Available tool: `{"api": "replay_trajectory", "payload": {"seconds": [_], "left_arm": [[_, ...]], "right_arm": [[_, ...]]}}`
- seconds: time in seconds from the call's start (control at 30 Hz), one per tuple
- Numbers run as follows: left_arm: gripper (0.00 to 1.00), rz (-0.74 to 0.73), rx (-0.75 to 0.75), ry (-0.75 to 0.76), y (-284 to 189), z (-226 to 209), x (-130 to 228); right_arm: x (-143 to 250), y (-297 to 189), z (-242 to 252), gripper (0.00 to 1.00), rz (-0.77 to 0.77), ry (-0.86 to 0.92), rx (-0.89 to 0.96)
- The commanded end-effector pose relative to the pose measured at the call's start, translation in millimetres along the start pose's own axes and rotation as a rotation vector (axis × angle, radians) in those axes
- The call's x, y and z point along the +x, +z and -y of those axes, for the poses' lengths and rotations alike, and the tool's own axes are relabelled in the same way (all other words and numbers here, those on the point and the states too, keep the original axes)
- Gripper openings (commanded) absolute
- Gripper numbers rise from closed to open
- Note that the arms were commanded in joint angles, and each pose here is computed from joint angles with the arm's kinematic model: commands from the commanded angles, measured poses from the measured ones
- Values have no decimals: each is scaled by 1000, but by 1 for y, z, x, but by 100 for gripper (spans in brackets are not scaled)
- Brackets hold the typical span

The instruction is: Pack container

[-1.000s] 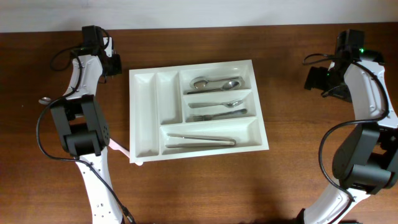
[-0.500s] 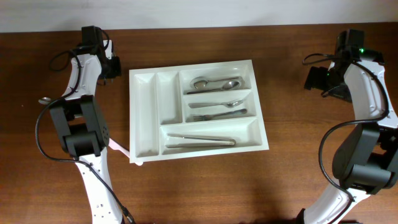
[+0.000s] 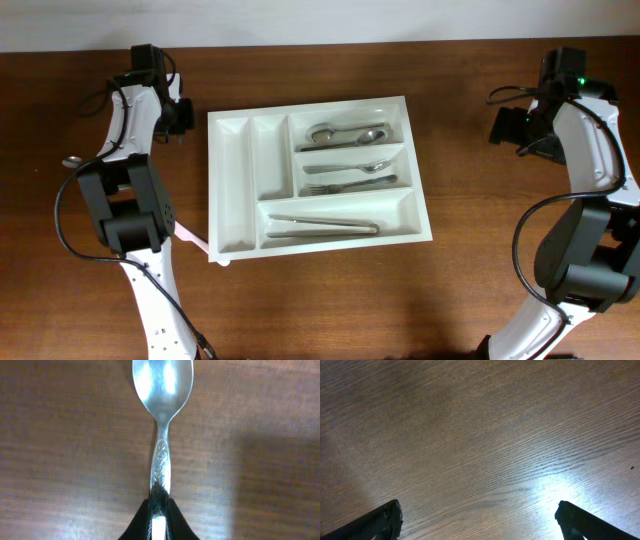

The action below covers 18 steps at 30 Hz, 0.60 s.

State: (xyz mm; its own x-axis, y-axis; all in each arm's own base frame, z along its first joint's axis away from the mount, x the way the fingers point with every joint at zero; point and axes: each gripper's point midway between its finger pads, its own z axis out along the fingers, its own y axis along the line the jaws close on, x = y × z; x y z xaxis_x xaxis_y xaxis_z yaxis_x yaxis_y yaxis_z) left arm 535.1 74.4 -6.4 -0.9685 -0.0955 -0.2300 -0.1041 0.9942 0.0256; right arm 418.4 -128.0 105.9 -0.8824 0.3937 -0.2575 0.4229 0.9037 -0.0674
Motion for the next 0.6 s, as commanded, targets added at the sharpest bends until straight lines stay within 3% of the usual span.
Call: {"api": "replay_trajectory", "payload": {"seconds": [0.0, 0.33, 0.57], "left_arm": [[2, -311, 2, -25, 69, 0, 90], [2, -464, 2, -39, 55, 1, 124], [2, -495, 2, -39, 51, 1, 131]], "right_arm": [[-6, -3, 1, 99, 15, 17, 0], [-6, -3, 1, 99, 15, 17, 0], [-6, -3, 1, 99, 15, 17, 0]]}}
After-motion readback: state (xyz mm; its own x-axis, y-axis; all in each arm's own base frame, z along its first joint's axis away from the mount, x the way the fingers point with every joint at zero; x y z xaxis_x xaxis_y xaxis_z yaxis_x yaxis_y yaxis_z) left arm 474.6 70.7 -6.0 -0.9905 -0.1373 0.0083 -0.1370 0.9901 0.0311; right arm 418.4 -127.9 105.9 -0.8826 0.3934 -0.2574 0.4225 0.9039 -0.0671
